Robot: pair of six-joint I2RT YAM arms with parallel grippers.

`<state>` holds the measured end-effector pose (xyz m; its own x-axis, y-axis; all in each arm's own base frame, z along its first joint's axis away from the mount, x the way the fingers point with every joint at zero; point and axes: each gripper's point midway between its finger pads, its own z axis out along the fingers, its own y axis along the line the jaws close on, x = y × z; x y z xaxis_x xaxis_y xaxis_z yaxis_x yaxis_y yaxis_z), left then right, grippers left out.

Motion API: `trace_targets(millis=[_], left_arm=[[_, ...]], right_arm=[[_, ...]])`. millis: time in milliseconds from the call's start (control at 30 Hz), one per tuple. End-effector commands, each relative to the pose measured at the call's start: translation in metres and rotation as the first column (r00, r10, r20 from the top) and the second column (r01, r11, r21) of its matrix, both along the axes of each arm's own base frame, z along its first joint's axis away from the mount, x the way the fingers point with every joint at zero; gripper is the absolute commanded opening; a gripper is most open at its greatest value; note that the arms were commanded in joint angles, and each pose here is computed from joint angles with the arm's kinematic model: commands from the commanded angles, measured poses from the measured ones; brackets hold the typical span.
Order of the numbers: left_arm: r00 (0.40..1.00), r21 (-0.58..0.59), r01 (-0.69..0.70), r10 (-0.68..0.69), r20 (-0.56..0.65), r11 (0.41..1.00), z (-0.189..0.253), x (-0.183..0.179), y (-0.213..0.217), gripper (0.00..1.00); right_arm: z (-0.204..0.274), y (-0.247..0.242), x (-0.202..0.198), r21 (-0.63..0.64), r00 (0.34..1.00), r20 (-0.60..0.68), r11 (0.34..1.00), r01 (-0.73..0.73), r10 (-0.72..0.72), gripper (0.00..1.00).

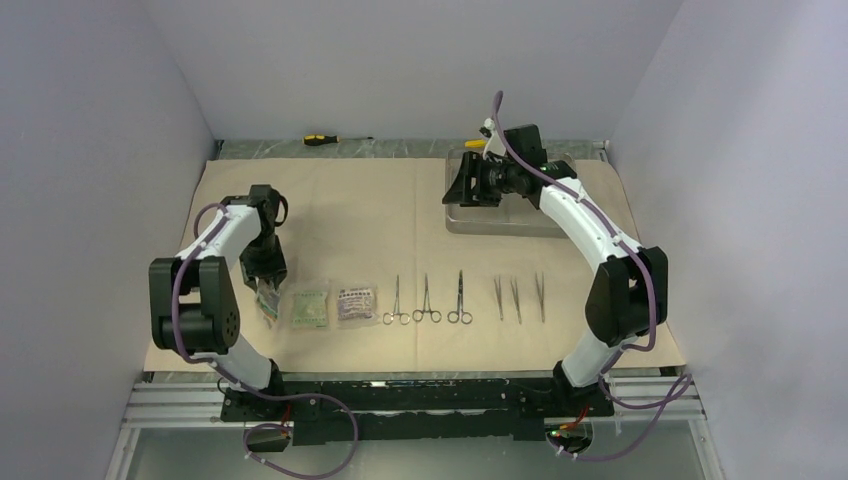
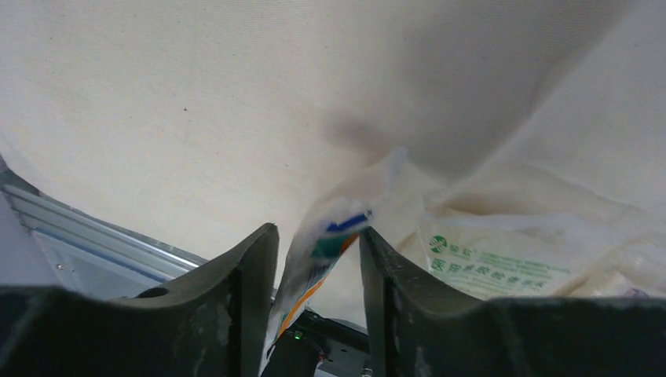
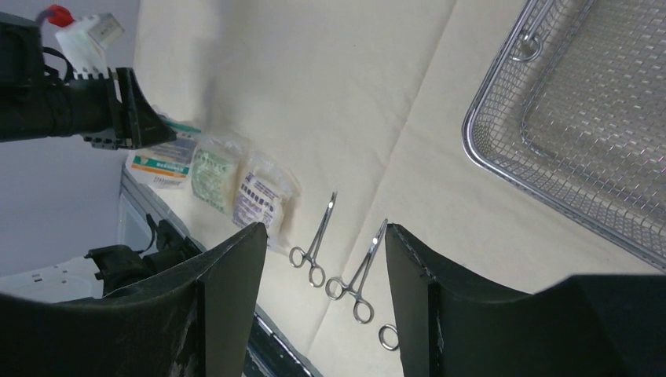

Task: Open and lay out the surgical kit
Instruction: Place the medical item in the surgical kit, then reset both arms

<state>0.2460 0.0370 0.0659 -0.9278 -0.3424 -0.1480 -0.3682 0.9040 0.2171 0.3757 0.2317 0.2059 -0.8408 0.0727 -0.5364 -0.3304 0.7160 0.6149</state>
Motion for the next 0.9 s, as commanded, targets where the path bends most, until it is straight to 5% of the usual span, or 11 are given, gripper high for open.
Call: trace_targets(millis=[0,367,533,733,867], left_arm=[[0.999,0.085,-0.045,0.047,-0.023,0.995,-0.001,0.001,0.015,0.52],[0.992,0.233,-0.117,0.126,-0.024,0.965,0.016,0.0,0.04,0.95],[0.992,0.258,-0.118,0.104,0.066,0.959,0.051,0.021,0.047,1.0],[0.962,0.073,-0.096,0.073,0.264,0.993,0.115,0.043,0.019,0.99],[0.866,-0.105,0.039,0.019,0.5,0.994,0.176,0.051,-0.018,0.99]], right_arm=[[0.022,0.001,0.01,0.029,0.998,0.055,1.0,-0.007,0.006,0.61],[0.029,-0.007,0.015,0.037,0.998,0.068,0.999,0.012,-0.014,0.61],[0.034,-0.017,0.015,0.034,0.996,0.062,0.998,0.055,-0.057,0.61],[0.048,-0.065,0.008,-0.086,0.962,0.112,0.962,0.258,-0.248,0.64],[0.056,-0.12,-0.017,-0.214,0.882,0.208,0.86,0.462,-0.423,0.69]])
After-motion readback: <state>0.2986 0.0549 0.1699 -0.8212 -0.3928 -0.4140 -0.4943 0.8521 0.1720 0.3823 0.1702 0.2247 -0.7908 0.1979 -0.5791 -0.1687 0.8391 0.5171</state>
